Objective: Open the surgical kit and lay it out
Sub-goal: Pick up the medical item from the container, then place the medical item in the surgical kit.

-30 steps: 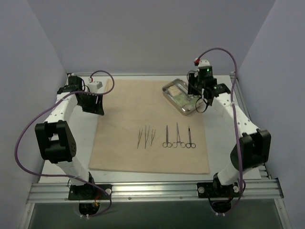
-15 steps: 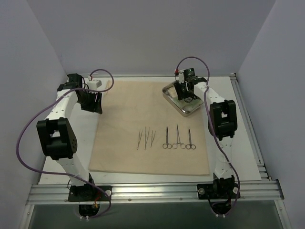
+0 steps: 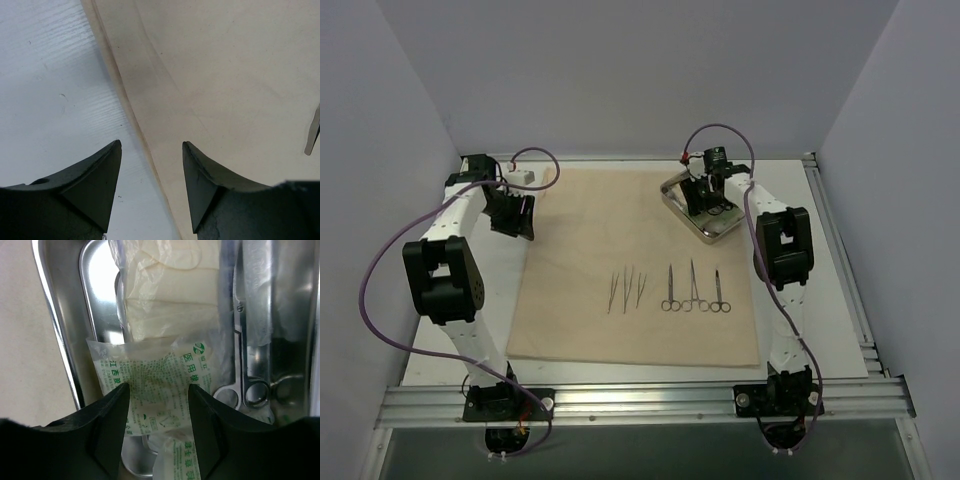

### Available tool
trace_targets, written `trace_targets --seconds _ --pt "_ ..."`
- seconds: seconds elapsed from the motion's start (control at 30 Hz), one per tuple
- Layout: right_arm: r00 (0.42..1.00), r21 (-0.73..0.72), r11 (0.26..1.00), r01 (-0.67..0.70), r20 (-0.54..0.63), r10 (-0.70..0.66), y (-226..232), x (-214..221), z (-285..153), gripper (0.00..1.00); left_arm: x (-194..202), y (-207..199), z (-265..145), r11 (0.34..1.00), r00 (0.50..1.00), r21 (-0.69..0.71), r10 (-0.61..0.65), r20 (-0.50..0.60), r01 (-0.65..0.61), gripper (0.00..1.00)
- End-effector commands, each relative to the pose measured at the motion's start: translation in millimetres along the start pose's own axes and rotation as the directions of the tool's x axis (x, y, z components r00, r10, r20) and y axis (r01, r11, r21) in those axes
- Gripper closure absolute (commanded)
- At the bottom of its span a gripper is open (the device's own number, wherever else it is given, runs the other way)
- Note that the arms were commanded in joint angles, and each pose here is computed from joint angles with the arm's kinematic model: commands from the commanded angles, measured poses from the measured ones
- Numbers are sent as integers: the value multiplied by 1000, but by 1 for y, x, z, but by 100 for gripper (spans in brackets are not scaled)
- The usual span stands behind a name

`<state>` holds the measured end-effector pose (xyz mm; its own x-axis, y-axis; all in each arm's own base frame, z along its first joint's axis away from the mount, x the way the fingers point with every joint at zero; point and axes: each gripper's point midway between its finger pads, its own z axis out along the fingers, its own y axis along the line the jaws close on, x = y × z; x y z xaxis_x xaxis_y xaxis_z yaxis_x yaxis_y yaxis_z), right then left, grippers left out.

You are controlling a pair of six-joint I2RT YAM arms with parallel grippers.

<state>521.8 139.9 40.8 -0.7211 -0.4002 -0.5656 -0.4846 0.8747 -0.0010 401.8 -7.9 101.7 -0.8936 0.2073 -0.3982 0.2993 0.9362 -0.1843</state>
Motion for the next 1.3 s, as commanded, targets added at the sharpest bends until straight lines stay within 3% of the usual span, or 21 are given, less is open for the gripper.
trace_targets --seconds 0.0,0.17,0.3,0.57,0.87,1.07,1.17,1.2,1.27 --pt "997 -45 999 7 -80 -10 4 22 13 53 -14 5 -5 1000 999 -10 19 27 -18 39" --pt "994 -48 999 1 -109 -6 -1 35 21 55 -13 6 -2 1000 1000 -12 17 21 -16 39" --pt "995 -39 999 7 -94 -11 -6 29 16 64 -13 7 -1 1000 1000 -14 13 17 -12 39" --pt "997 6 999 43 57 -43 -18 -23 -23 90 -12 6 0 1000 1000 -12 10 11 -10 39" --pt "974 70 997 -14 226 -2 -27 -68 -70 100 -14 5 -5 1000 1000 -14 11 18 -11 39" --pt "914 93 988 -127 397 80 -30 -108 -115 100 -16 1 -8 1000 999 -6 19 32 -19 39" --pt "845 30 974 -223 505 178 -19 -125 -131 98 -17 -2 -10 1000 999 3 23 40 -23 39" --pt "781 -27 964 -264 580 231 -7 -146 -143 98 -17 -2 -10 1000 999 4 22 43 -22 39" --pt "760 -66 957 -284 592 266 14 -147 -136 97 -18 -4 -12 1000 999 9 25 49 -25 39"
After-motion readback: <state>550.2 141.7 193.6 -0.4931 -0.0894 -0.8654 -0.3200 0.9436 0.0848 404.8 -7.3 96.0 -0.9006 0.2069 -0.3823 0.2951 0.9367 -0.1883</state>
